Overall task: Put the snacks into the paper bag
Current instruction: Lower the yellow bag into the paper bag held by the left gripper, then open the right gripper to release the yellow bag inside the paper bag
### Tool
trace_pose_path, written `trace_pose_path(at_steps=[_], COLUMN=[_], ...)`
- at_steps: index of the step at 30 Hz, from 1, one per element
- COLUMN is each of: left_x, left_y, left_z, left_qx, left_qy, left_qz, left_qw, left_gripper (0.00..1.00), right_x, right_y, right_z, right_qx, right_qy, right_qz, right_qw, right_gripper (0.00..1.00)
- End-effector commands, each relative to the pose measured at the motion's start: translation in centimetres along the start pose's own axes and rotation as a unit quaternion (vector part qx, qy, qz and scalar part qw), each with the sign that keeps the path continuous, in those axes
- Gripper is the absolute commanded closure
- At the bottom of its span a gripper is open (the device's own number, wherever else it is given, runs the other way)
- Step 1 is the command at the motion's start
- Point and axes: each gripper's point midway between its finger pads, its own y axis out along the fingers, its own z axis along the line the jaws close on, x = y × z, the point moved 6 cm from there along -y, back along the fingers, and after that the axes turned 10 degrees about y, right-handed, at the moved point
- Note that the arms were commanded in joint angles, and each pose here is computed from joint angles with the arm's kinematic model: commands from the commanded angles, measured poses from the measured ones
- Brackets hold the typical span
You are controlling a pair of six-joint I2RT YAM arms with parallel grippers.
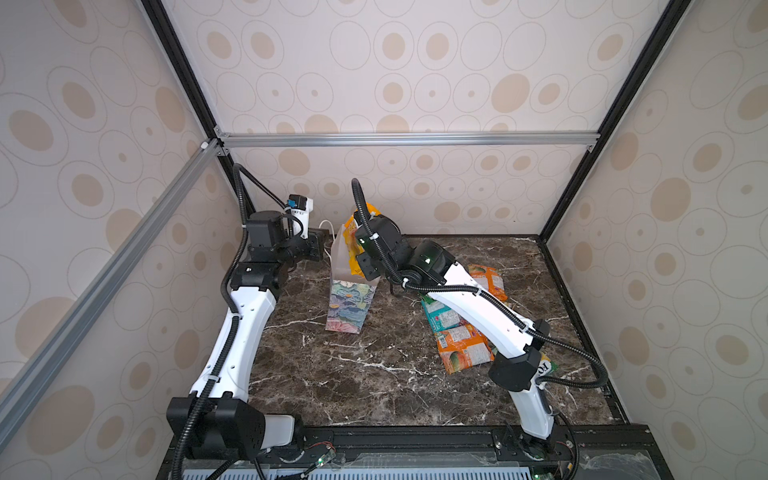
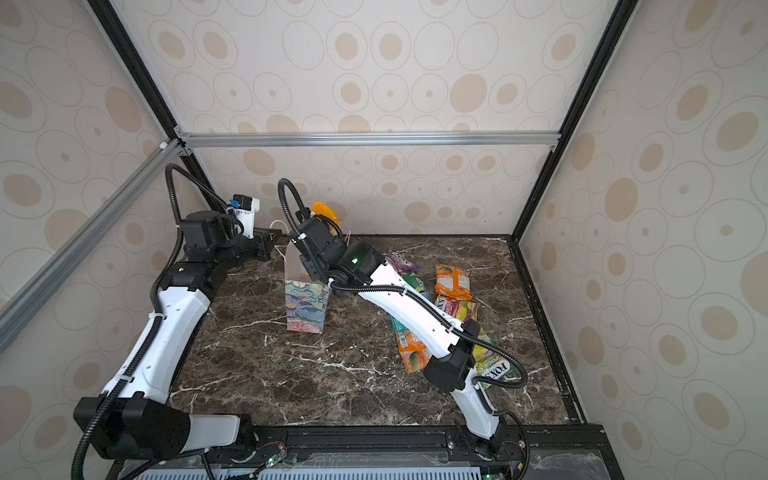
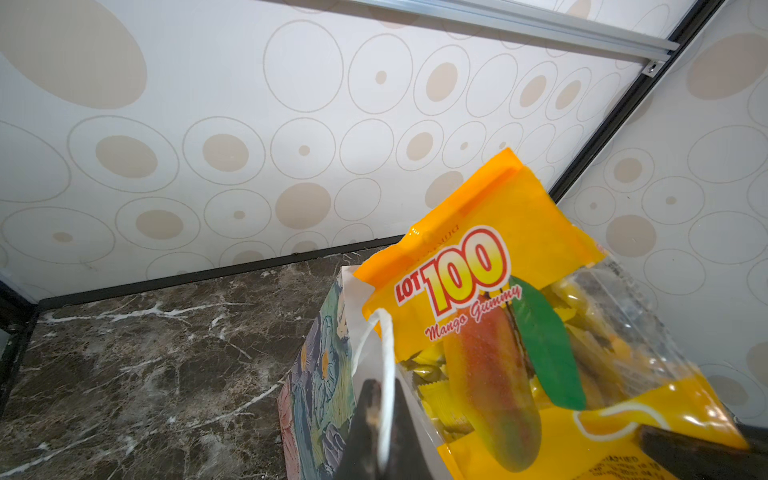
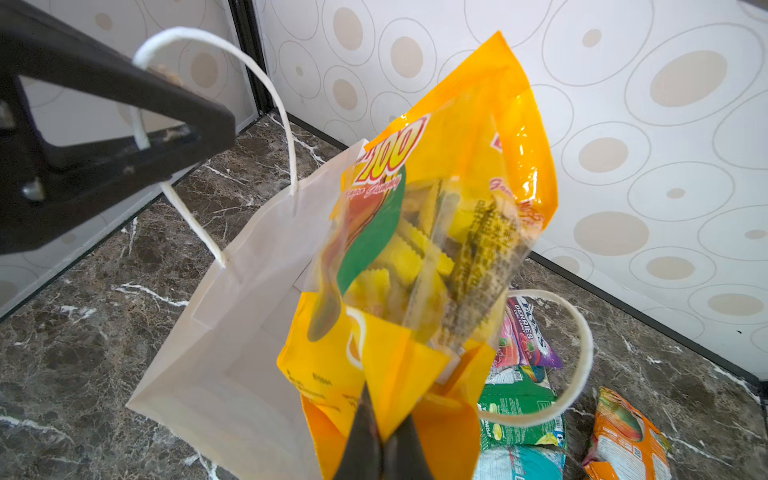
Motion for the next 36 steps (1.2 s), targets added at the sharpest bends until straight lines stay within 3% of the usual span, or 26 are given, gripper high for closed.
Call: trace_pose_path(at_steps=[1, 23, 31, 36], left_x=[1.0, 1.1, 0.9, 0.9], left_y=[-0.9, -1.0, -0.8, -0.8], left_z=[-0.2, -0.3, -0.2, -0.2], left_qx=[0.000, -0.004, -0.004, -0.004], left_qy=[0.019, 0.019, 0.017, 0.017], left_qz=[-0.022, -0.025, -0.022, -0.022], left_qw=[1.000, 0.999, 1.000, 1.000], left_gripper=[1.00, 1.00, 1.00, 1.00], right_x=[2.1, 0.3, -0.1, -0.1], right_y=[-0.9, 1.4, 1.8, 1.6], right_z=[0.1, 1.6, 2.0, 2.2], right_qx=[-0.007, 0.017, 0.033, 0.039], right_qy=[0.016, 0.008, 0.012, 0.013], right_qz=[-0.049, -0.012, -0.002, -0.001], right_qw=[0.999, 1.000, 0.999, 0.999], right_gripper=[1.00, 0.98, 0.88, 0.88])
